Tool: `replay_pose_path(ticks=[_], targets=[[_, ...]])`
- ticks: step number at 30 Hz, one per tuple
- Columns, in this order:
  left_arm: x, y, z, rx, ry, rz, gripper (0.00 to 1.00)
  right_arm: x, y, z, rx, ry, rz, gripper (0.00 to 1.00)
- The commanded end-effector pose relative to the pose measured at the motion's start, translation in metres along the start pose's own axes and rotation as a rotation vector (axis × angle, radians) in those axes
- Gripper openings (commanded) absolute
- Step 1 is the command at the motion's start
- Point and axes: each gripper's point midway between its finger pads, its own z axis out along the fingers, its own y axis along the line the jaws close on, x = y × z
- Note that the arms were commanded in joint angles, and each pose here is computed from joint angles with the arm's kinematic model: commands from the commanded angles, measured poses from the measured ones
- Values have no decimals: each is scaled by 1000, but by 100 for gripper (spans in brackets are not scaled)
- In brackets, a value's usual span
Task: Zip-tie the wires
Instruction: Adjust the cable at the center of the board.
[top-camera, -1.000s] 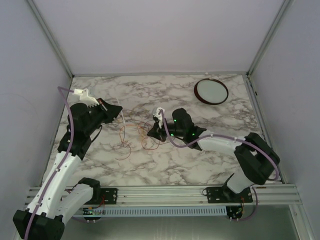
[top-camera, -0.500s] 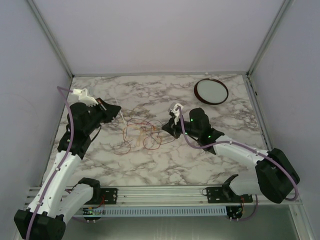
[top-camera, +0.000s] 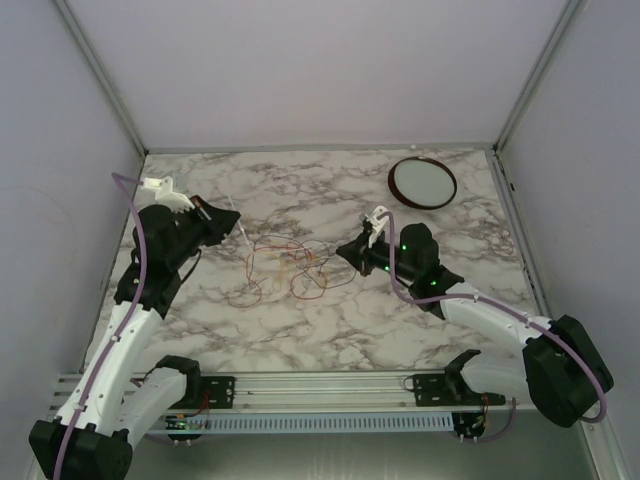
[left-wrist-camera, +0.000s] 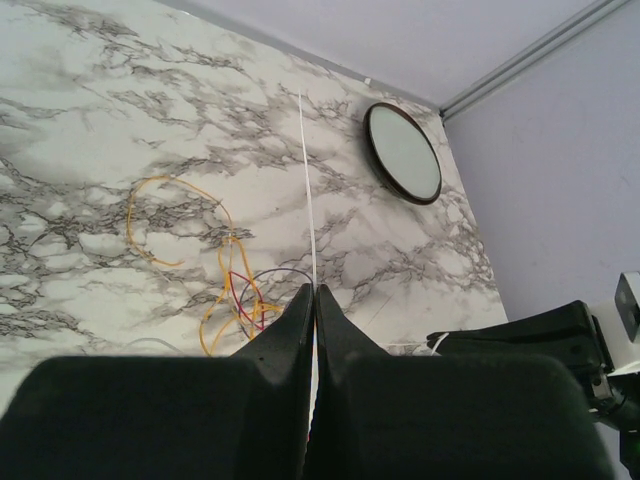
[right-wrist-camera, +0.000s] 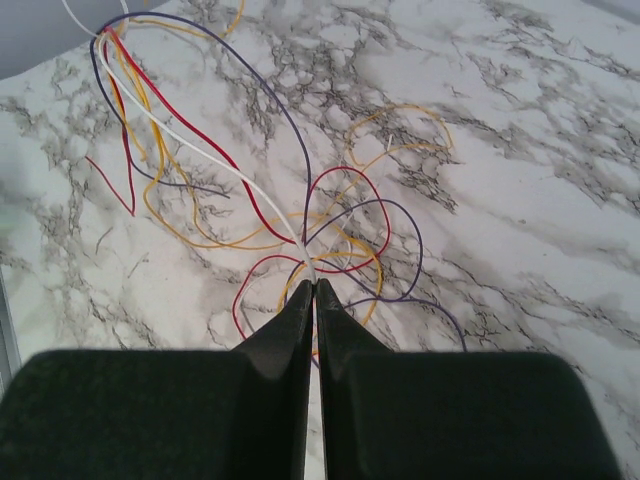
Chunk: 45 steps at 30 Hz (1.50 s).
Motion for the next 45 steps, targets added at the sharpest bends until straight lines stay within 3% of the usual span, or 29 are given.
replay_pose_path(ticks=[1,9,16,27,29,34,39,45], targets=[[-3,-2,-5,12,-10,11,0,-23,1,1,-15,-77,1,0],[-3,-2,-6,14,-10,8,0,-9,-7,5,16,-30,9,0],[-5,-2,-6,15,-14,8,0,-11,-23,-6,86,-70,25,0],[-5,-5,-6,35,-13,3,0,-3,-12,7,-7,-45,45,0],[-5,-5,-5,35,-12,1,0,-7,-11,9,-20,-46,41,16],[-5,-1,-3,18,-10,5,0,-19,-11,6,-19,-41,-33,42],[-4,-2,-2,24,-5,7,0,-49,8,2,-118,-126,-118,45],[-5,-5,-2,41,-11,-4,0,-78,53,22,-322,-280,-116,42]])
